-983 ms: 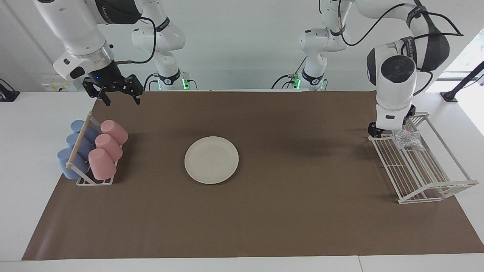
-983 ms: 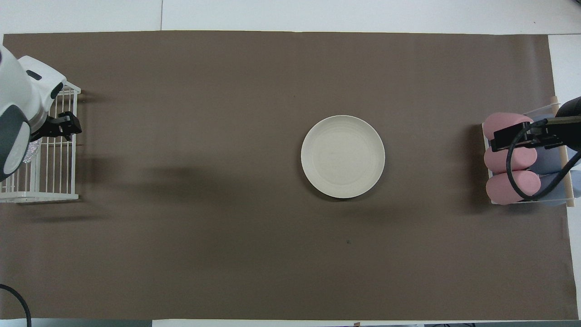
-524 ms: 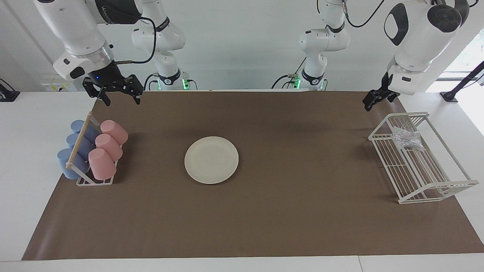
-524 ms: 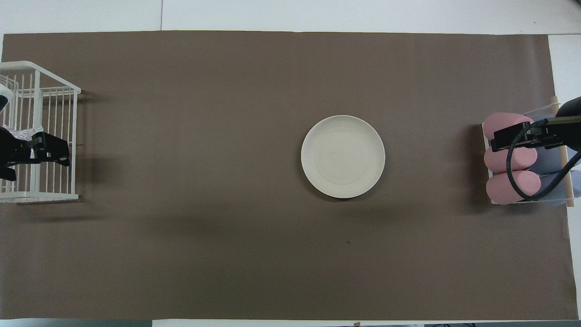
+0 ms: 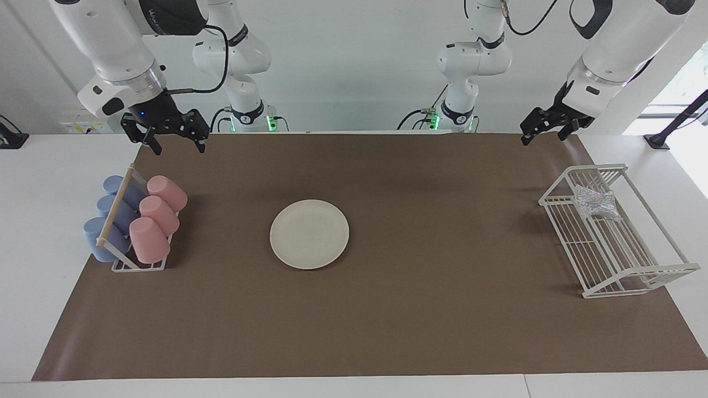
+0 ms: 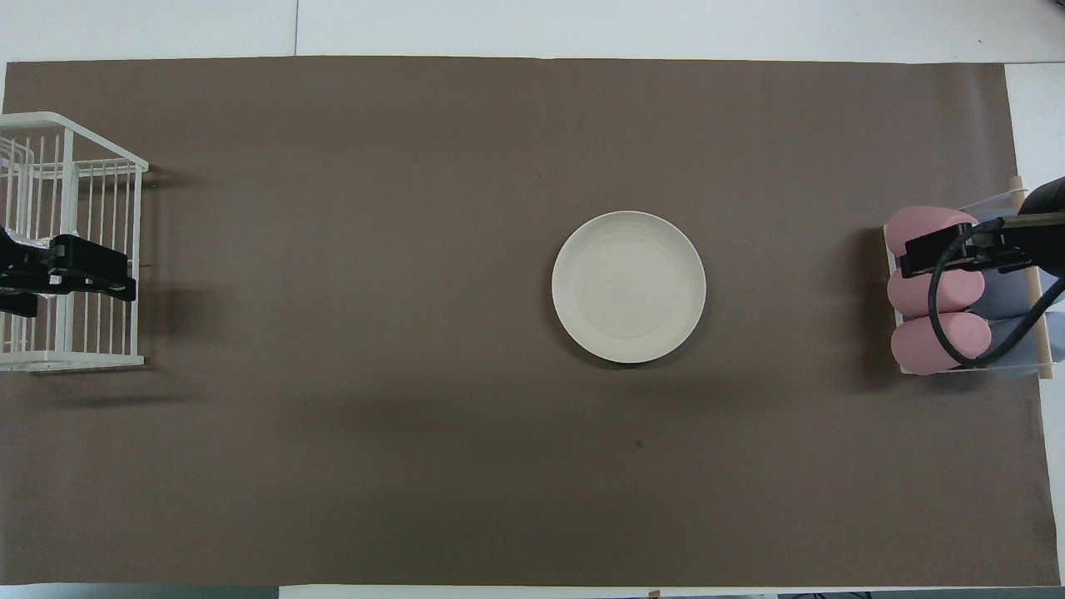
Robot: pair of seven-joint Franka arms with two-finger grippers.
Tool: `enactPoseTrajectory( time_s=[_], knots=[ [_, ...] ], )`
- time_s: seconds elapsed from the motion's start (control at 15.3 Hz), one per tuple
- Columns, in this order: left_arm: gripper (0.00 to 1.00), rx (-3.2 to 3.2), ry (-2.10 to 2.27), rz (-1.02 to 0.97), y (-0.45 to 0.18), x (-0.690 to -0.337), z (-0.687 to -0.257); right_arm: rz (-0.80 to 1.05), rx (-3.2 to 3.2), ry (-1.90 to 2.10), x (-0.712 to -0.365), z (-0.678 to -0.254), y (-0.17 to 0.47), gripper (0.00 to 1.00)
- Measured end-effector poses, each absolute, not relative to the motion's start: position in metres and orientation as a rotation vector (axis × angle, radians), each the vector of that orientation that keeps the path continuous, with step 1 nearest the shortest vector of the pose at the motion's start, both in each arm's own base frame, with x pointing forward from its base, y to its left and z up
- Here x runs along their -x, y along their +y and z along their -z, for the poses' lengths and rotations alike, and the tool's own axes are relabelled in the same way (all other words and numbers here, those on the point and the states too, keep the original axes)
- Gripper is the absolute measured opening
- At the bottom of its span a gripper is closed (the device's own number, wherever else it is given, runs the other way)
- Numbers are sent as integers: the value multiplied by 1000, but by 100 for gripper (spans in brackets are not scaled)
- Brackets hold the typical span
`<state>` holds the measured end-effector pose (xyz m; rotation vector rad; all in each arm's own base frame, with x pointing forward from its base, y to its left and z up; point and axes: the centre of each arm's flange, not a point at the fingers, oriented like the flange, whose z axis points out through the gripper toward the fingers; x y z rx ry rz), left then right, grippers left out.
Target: Wipe plate with sponge
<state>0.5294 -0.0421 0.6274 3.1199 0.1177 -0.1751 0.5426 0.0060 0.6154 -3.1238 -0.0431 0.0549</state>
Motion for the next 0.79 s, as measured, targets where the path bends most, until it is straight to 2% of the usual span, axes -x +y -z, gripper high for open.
enactPoseTrajectory(
  time_s=[0.33,0.79],
  knots=[
    [100,-3116,122,217,-41,-532,-607,-55,3124,-43,-543,-615,6,100],
    [100,-3116,114,212,-44,-532,-608,-55,3124,-43,-543,-615,6,100]
  ],
)
